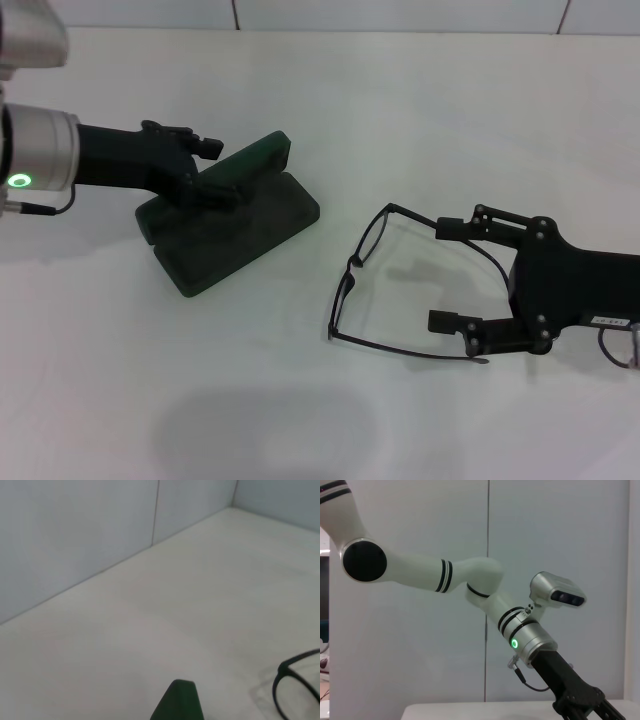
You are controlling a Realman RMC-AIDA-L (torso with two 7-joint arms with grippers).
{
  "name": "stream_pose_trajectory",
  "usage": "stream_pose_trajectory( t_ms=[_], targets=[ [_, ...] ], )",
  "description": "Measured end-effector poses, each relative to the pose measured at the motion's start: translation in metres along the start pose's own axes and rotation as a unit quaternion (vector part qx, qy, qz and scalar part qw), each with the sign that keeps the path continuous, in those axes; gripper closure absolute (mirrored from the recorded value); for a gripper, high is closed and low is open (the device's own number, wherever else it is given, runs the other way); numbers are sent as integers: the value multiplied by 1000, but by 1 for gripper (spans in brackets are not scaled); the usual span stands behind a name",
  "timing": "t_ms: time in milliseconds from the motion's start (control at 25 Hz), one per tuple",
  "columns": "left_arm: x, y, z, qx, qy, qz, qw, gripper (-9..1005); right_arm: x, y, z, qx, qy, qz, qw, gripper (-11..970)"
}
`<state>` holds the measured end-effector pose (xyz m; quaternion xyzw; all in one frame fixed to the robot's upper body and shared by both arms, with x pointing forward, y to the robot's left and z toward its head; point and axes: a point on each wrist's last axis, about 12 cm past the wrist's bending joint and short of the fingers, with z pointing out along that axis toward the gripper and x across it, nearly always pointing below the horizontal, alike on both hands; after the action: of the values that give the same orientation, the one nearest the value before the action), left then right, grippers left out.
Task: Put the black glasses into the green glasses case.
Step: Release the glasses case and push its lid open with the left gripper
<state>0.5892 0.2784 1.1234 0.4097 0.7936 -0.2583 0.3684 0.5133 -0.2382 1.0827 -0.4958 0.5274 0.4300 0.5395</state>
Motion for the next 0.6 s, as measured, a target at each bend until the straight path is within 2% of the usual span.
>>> stream_pose_trajectory(
  t_ms=[360,600],
  targets=[
    [-2,-4,19,-66,48,27,996,252,1,1,-2,4,2,0,1000,78],
    [-2,-3,21,-70,50,27,996,310,1,1,-4,4,3,0,1000,79]
  ],
)
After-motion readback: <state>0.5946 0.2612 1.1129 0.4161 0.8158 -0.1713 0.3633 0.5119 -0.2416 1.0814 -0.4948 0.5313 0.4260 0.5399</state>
